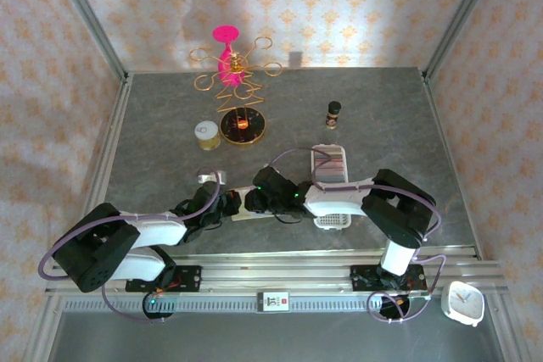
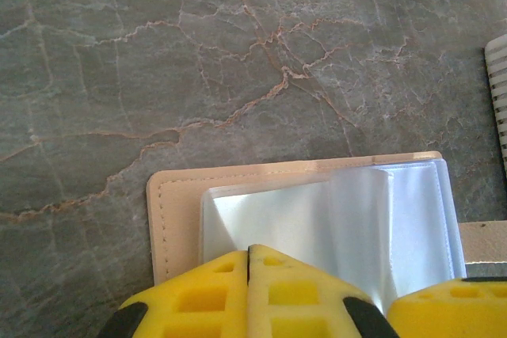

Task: Put the credit cards into the card holder

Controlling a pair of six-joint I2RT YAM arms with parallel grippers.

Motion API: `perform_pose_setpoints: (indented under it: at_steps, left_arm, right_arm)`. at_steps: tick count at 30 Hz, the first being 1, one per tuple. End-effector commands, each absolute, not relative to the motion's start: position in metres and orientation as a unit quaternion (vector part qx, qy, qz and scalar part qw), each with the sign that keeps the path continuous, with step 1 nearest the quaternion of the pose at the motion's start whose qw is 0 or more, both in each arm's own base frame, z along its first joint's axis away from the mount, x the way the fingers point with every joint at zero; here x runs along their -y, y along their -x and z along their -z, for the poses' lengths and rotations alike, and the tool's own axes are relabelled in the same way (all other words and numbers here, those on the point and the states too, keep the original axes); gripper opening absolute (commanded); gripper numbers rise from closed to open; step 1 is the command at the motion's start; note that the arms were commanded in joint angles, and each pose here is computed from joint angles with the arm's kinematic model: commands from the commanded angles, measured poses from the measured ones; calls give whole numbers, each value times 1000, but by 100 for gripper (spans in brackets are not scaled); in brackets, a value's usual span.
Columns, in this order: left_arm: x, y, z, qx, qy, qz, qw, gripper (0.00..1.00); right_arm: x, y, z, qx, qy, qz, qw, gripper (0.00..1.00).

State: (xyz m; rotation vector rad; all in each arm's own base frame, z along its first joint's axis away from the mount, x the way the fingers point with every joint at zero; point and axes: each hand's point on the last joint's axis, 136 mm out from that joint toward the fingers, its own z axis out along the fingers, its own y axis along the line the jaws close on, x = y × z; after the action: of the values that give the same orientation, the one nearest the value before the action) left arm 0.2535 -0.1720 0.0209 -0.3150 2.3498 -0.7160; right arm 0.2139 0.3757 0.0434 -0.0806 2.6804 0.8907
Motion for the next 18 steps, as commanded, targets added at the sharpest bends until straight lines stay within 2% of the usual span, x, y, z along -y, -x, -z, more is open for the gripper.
perform_pose_setpoints:
  at_steps: [1, 5, 12, 18]
  left_arm:
    - [165, -245, -8, -905, 130, 260, 311, 3]
    - [161, -247, -12, -900, 138, 259, 321, 6]
    - [153, -251, -33, -874, 164, 279, 362, 26]
    - [131, -246, -30, -869, 205, 248, 375, 27]
  right_arm:
    - [-389, -210, -53, -921, 24, -357, 152, 40]
    - [-398, -210, -62, -908, 20, -390, 153, 39]
    - [-400, -212, -56, -909, 14, -388, 152, 39]
    - [-400, -212, -54, -910, 13, -386, 151, 39]
